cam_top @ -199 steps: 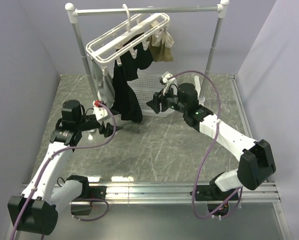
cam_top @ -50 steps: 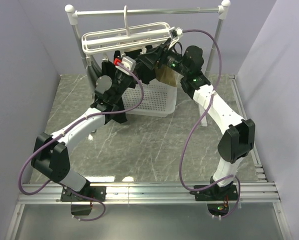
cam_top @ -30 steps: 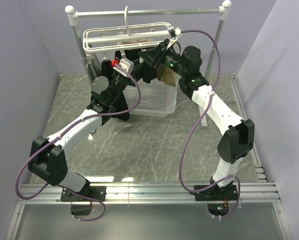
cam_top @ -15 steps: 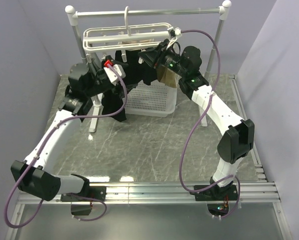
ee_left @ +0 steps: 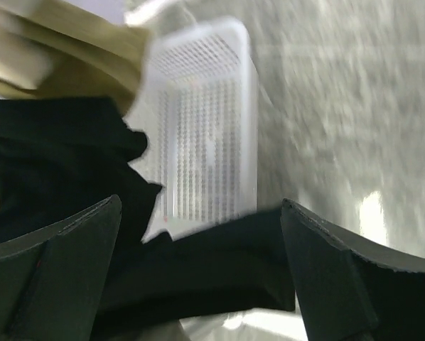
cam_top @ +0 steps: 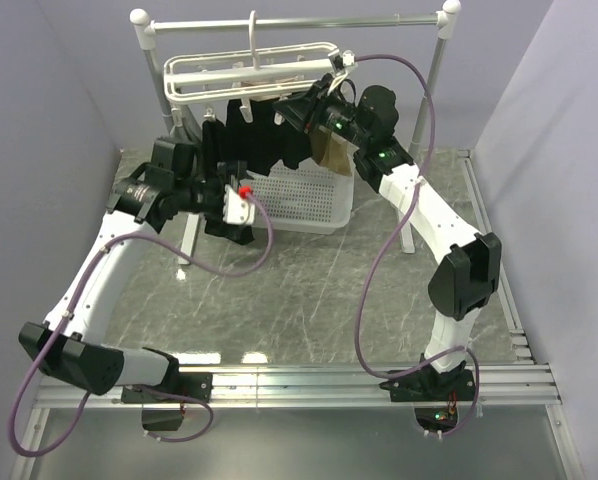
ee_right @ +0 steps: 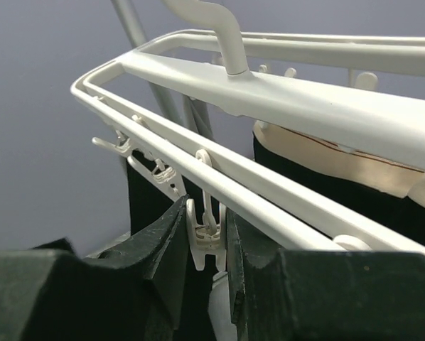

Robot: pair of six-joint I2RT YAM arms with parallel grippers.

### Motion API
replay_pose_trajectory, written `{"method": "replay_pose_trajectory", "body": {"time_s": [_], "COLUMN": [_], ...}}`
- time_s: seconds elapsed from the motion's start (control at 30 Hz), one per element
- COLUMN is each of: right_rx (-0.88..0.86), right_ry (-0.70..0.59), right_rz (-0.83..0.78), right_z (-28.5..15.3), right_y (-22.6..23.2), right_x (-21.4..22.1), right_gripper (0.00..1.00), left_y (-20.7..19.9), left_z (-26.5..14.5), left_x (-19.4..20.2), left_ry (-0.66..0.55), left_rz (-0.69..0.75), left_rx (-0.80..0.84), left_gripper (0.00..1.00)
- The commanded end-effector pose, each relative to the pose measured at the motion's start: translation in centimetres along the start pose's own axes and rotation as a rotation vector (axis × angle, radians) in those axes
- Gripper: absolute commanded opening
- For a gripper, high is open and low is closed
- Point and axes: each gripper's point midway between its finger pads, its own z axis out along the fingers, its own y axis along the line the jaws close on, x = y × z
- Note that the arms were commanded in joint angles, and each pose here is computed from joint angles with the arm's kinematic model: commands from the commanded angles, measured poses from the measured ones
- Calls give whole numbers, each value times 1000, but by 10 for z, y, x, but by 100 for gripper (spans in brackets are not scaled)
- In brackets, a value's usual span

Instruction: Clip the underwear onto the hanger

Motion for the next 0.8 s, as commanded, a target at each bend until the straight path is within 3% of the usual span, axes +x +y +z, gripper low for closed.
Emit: {"method": "replay_pose_trajectory", "body": {"time_s": [0.0,0.1,0.3,0.77], "right_rx": [9,16,40,63], "right_ry": [-25,-32,-38,-35], "right_rz": [-69,-96,-149,-190], "right_z": [4,6,11,18], "right_y": [-9,-16,-27,-41], "right_x": [-16,-19,-20,-19], "right_gripper": [0,0,0,0], "left_y": [-21,-22,-28,-32], "left_z": [-14,-15,-15,-29], "left_x": [9,13,19,89], "left_ry": [65,81,92,284], "left_rz": [250,355,370,542], "left_rx": [30,-13,-20,-69], "left_gripper": [99,99,99,99]}}
